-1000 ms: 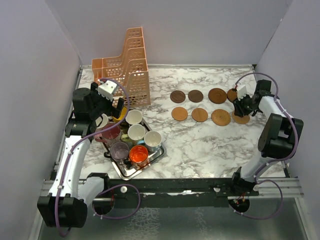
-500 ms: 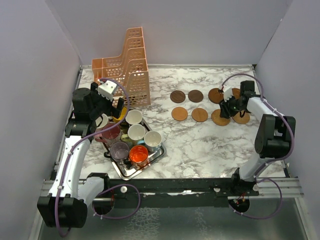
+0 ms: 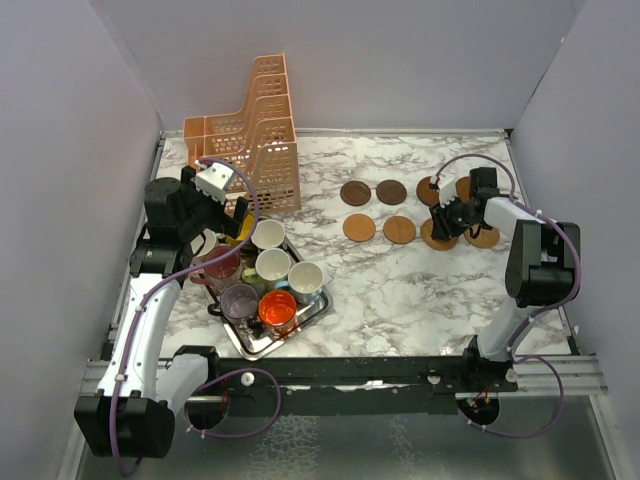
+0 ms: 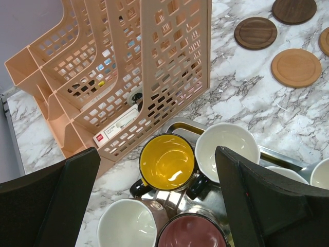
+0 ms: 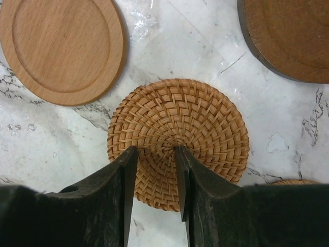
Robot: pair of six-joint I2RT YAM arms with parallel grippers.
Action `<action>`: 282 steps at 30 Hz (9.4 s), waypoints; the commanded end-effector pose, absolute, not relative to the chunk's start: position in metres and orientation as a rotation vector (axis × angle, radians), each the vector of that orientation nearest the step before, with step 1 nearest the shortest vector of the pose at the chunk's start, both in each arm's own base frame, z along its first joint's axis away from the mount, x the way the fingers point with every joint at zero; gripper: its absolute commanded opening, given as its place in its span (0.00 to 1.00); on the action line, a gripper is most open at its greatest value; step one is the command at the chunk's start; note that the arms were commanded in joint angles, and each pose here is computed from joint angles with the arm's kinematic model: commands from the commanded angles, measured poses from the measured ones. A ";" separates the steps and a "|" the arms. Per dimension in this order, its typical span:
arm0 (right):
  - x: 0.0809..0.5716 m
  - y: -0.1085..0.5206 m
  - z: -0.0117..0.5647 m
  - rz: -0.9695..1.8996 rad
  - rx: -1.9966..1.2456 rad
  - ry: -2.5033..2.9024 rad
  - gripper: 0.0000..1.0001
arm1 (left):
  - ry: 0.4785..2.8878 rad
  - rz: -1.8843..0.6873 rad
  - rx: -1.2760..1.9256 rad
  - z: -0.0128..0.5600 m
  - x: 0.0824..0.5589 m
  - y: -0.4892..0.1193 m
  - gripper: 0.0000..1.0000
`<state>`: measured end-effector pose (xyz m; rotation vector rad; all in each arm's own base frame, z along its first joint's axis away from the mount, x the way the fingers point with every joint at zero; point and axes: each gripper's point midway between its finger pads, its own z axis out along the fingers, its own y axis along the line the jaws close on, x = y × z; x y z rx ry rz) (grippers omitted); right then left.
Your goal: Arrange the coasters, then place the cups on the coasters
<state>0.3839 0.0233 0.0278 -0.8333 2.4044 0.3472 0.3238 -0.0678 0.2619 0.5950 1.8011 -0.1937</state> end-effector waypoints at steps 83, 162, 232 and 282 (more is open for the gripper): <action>0.403 0.015 0.043 0.220 -0.854 2.423 0.38 | 1.785 -0.219 0.616 0.262 0.318 -0.072 0.99; 0.344 0.060 0.175 0.556 -0.666 2.007 0.89 | 2.202 -0.420 1.346 0.142 0.355 -0.133 0.46; 0.386 0.120 0.277 0.516 -0.699 1.800 0.86 | 1.846 -0.411 1.346 0.294 0.405 -0.302 0.00; 0.453 0.168 0.259 0.651 -0.258 1.991 0.36 | 1.781 -0.159 0.157 0.328 0.439 -0.367 0.00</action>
